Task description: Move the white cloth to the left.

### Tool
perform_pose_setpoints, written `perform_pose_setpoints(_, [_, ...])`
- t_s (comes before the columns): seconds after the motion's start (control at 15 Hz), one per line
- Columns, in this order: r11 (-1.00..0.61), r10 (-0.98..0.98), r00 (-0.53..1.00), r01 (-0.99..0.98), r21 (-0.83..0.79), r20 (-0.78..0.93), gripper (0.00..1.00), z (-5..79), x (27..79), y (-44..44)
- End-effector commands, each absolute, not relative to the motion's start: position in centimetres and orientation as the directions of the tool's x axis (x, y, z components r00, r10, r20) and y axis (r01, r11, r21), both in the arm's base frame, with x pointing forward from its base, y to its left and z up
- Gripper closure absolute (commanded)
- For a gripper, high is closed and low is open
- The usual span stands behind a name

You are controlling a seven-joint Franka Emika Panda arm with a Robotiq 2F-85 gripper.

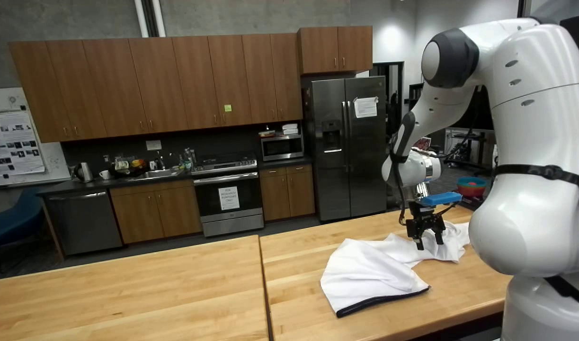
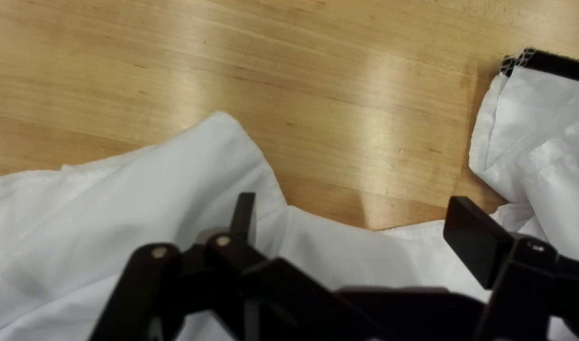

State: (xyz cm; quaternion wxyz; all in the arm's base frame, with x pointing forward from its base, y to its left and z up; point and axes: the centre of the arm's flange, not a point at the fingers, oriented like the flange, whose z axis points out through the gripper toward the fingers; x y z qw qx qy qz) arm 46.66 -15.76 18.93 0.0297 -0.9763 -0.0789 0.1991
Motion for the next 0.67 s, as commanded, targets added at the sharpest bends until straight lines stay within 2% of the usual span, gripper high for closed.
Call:
perform_pose_setpoints(0.0, [-0.990, 0.138, 0.910, 0.122, -0.066, -0.391, 0.00, 18.5, 47.5, -16.8])
perform_pose_setpoints(0.6, [-0.998, 0.056, 0.934, 0.052, -0.021, -0.353, 0.00, 19.8, 48.1, -19.8])
